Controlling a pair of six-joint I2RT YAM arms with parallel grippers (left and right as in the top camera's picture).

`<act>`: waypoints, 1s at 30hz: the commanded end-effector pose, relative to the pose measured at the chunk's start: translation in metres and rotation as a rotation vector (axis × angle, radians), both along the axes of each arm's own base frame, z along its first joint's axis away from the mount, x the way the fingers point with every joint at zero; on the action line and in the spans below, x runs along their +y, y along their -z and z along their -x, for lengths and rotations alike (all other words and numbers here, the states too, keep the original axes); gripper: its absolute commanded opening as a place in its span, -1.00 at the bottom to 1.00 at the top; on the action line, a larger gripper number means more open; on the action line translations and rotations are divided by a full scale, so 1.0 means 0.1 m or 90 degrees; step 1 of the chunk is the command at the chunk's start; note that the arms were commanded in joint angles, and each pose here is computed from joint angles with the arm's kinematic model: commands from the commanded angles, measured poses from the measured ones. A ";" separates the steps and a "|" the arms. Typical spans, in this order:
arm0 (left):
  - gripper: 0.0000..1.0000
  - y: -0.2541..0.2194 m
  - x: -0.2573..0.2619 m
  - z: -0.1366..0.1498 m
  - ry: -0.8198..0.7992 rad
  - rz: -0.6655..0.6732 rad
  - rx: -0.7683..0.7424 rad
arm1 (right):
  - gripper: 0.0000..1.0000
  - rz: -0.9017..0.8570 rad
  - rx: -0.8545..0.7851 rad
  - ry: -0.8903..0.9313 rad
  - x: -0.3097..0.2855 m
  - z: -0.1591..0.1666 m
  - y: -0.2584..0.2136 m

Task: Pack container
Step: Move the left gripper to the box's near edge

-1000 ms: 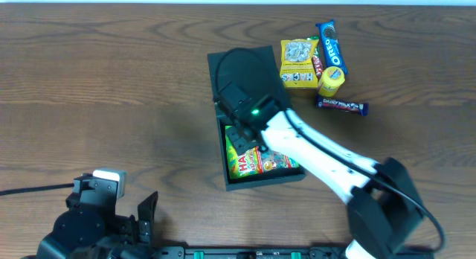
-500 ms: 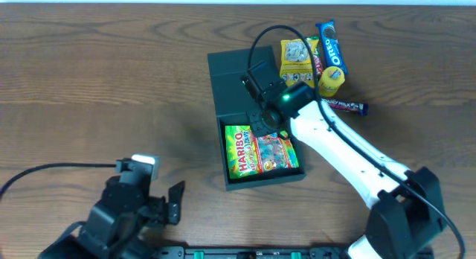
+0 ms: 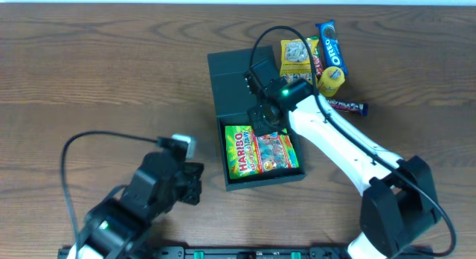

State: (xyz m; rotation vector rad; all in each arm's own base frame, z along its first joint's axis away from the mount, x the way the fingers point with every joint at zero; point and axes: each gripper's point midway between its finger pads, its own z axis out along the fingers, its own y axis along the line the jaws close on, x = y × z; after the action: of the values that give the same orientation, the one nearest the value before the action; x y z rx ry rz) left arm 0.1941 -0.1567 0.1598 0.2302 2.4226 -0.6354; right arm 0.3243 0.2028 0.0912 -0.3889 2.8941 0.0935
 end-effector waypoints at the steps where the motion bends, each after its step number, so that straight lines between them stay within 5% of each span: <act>1: -0.89 0.16 -0.12 -0.01 0.021 0.004 0.048 | -0.97 0.011 0.013 0.017 -0.15 -0.03 0.04; 8: -0.89 0.39 -0.36 -0.09 0.053 0.021 0.110 | -0.97 0.010 0.046 0.034 -0.28 0.05 0.22; 14: -0.89 0.58 -0.39 -0.14 0.040 0.006 0.150 | -0.97 -0.106 0.083 -0.006 0.02 0.20 0.45; 30: -0.89 0.51 -0.54 -0.21 0.057 0.047 0.134 | -0.97 -0.184 0.064 -0.055 0.34 0.31 0.65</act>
State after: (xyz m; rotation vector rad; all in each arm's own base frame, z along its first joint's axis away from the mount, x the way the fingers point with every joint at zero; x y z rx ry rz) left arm 0.2179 -0.2080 0.1122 0.2479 2.5777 -0.8021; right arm 0.2966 0.2359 0.0310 -0.4513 2.8905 0.5482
